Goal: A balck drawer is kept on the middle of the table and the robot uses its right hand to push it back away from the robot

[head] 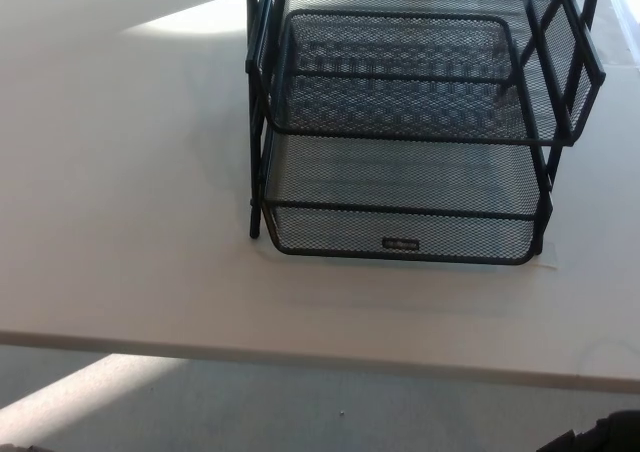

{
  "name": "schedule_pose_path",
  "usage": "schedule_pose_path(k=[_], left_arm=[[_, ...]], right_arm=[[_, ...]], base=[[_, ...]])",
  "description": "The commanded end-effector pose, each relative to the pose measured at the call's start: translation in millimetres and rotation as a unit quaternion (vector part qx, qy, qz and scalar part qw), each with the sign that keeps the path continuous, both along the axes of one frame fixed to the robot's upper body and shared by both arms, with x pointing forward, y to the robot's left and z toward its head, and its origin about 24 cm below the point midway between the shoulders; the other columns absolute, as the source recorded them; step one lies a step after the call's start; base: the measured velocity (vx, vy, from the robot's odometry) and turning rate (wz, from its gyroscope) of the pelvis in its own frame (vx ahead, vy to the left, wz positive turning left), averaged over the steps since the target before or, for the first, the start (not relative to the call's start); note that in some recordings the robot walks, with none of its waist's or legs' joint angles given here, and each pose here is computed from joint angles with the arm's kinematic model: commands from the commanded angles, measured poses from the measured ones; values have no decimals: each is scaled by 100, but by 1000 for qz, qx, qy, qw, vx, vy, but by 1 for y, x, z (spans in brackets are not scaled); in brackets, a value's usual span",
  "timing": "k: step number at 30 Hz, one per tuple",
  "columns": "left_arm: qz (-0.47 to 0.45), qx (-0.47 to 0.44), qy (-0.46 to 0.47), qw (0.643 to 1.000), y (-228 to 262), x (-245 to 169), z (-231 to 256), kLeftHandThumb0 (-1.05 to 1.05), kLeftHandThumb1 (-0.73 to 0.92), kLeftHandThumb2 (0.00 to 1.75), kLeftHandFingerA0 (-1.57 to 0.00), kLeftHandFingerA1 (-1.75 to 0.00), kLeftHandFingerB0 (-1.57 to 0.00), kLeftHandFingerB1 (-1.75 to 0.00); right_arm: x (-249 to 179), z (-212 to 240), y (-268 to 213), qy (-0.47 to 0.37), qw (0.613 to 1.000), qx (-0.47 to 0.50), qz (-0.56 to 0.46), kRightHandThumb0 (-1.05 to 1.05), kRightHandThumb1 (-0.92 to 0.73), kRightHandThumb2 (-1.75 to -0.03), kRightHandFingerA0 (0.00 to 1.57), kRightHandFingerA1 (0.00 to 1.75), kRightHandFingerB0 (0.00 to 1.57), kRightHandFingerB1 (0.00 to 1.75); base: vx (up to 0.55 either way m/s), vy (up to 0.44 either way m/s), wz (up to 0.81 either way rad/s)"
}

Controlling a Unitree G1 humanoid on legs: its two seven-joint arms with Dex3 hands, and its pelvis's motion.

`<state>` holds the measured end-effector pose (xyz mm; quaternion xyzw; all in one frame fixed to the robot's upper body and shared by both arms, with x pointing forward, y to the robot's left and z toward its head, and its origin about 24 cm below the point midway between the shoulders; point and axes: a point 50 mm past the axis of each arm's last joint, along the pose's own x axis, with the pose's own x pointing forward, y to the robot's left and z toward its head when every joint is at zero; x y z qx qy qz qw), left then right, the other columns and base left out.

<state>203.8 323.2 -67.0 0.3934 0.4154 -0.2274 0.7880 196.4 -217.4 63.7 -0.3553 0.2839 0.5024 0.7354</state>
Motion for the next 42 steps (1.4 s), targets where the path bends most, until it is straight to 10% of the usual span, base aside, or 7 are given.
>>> schedule_pose_path(k=[1,7,8,10,13,42], left_arm=[[1,11,4,1000,9,-5,2,-55,75,63,-50,-38,-35,-33],[2,13,7,1000,8,-6,1,-56,75,63,-51,-39,-33,-33],[1,12,7,1000,8,-6,1,-54,75,63,-51,-39,-33,-33],[1,12,7,1000,8,-5,2,-54,75,63,-51,-39,-33,-33],[4,10,4,1000,9,-5,2,-56,74,63,-52,-39,-35,-33],[0,7,3,1000,8,-3,3,-56,75,63,-51,-39,-35,-33]], right_arm=[[3,-77,-35,-118,950,-270,-107,-45,-77,-63,54,43,40,36],[-6,-128,-47,-63,929,-342,-127,-46,-77,-64,61,46,46,38],[-7,-134,-50,-36,930,-340,-138,-44,-76,-62,65,116,67,51],[-7,-137,-52,-24,929,-339,-144,-44,-76,-62,65,116,67,51],[-8,-144,-55,-6,930,-333,-154,-43,-76,-63,62,45,53,42],[-3,-161,-62,37,936,-306,-173,-47,-78,-64,63,46,52,40]], base=[[0,0,0],[0,0,0],[0,0,0],[0,0,0],[0,0,0],[0,0,0]])
